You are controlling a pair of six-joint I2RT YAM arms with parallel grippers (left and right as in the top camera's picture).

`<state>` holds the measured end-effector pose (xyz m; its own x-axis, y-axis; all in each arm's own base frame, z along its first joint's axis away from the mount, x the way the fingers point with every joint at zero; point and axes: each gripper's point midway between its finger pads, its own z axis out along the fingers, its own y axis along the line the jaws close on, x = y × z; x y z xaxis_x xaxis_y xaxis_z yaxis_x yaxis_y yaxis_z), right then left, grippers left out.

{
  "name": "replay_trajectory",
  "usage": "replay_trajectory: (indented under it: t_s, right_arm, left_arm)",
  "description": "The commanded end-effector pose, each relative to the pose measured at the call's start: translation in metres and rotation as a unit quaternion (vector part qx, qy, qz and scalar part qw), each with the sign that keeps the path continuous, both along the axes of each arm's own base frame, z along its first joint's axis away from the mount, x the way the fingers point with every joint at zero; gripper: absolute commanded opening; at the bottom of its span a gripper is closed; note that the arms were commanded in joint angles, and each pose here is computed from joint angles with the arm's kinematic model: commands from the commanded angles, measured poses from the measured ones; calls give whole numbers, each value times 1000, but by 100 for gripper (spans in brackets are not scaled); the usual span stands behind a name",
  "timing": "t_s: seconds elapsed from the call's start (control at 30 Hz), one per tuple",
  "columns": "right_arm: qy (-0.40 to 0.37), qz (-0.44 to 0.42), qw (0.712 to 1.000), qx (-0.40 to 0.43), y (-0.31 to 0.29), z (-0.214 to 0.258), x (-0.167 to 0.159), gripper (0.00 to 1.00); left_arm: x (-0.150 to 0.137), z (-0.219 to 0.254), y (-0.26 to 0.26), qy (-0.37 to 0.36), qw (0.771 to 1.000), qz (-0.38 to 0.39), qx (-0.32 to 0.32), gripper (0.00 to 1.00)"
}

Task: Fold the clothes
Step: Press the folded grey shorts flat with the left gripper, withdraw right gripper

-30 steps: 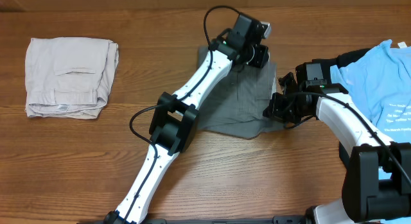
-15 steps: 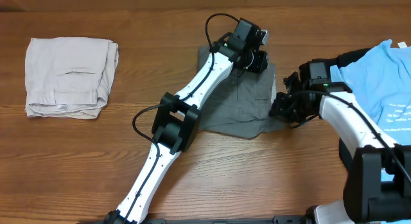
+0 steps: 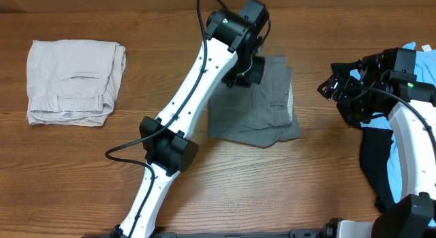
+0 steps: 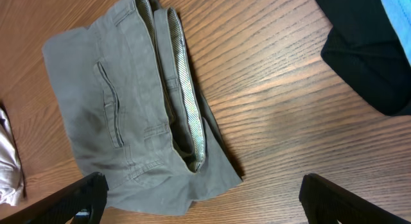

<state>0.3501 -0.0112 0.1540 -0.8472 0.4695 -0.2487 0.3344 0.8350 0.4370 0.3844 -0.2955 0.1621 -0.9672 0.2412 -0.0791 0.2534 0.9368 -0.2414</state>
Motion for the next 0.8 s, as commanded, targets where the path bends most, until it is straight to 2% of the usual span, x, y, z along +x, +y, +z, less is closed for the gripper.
replay_trajectory:
  t_s: [0.0,0.27,0.4,0.63,0.77]
  right_arm:
    - [-7,-1,1000,-6,-2,3,3,100]
    - [-6,-2,1000,-5,-2,3,3,100]
    - [-7,-1,1000,-6,-2,3,3,100]
    - [-7,-1,1000,-6,-2,3,3,100]
    - [-7,-1,1000,-6,-2,3,3,100]
  left_arm:
    - [-11,-27,3,35,999,1,39,4]
    - [-53,-62,-7,94,991,-33,88,4]
    - [-70,-66,-17,87,988,-55,115,4]
    - [-97,-64,-41,83,986,-87,117,4]
    - [-107,-62,-37,87,984,-89,131,4]
